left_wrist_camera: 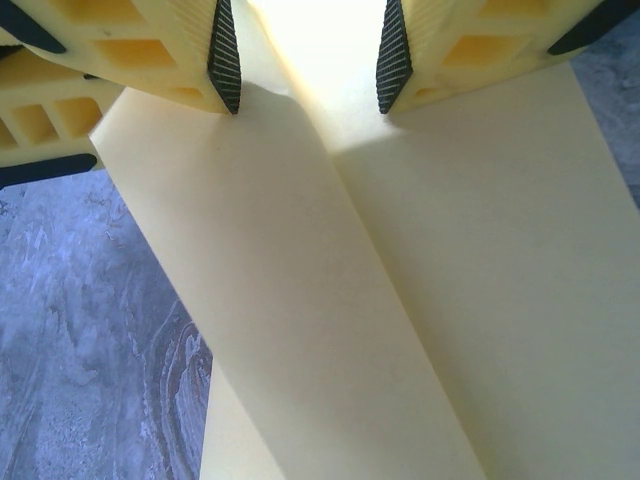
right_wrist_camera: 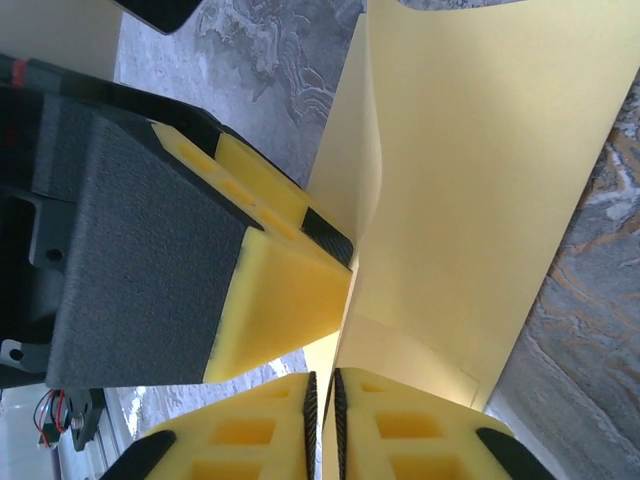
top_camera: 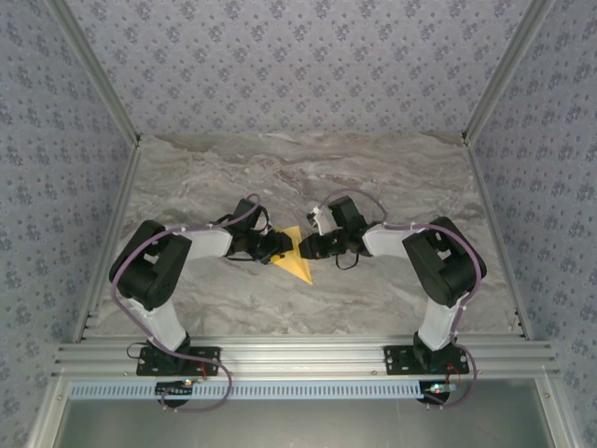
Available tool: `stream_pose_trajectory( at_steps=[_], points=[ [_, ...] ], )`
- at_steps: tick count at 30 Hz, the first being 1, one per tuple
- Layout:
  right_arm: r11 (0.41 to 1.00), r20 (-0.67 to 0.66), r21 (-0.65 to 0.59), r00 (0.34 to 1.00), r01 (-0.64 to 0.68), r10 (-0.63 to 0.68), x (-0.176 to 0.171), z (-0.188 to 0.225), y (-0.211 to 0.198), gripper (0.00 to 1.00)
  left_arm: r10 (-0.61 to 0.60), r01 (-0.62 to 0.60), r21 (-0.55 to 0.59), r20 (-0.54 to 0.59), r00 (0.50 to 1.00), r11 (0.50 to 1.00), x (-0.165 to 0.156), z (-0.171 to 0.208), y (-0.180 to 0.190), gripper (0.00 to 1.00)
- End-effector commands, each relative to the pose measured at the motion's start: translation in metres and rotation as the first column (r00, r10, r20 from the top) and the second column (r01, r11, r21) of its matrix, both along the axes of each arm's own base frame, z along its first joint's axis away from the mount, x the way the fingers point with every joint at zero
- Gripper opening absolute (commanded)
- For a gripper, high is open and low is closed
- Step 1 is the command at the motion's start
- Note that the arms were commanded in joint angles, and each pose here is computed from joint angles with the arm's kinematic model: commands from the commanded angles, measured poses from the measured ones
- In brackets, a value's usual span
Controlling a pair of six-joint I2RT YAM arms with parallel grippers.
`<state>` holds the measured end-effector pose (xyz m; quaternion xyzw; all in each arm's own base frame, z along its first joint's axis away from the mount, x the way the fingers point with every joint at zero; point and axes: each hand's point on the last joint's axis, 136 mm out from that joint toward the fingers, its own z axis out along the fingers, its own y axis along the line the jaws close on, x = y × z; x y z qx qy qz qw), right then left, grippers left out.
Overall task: Fold a paper plane with a square sheet of paper (fold left side to right side)
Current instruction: Fourth fold the wing at the center of the table.
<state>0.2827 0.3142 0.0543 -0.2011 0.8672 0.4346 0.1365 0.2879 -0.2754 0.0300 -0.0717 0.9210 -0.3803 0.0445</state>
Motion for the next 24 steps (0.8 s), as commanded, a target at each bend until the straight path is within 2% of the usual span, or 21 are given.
stream_pose_trajectory(
  at_steps=[1, 24],
  points=[
    [0.999, -0.012, -0.038, 1.000, -0.011, 0.010, 0.000, -0.007, 0.001, 0.12, -0.011, 0.011, 0.030, -0.009, 1.000, 0.999, -0.001, -0.007, 0.001, 0.43],
    [0.986, -0.010, -0.164, 1.000, -0.006, 0.004, 0.008, -0.032, -0.007, 0.11, -0.013, 0.013, 0.027, -0.011, 1.000, 1.000, -0.002, -0.007, 0.001, 0.43]
  ],
)
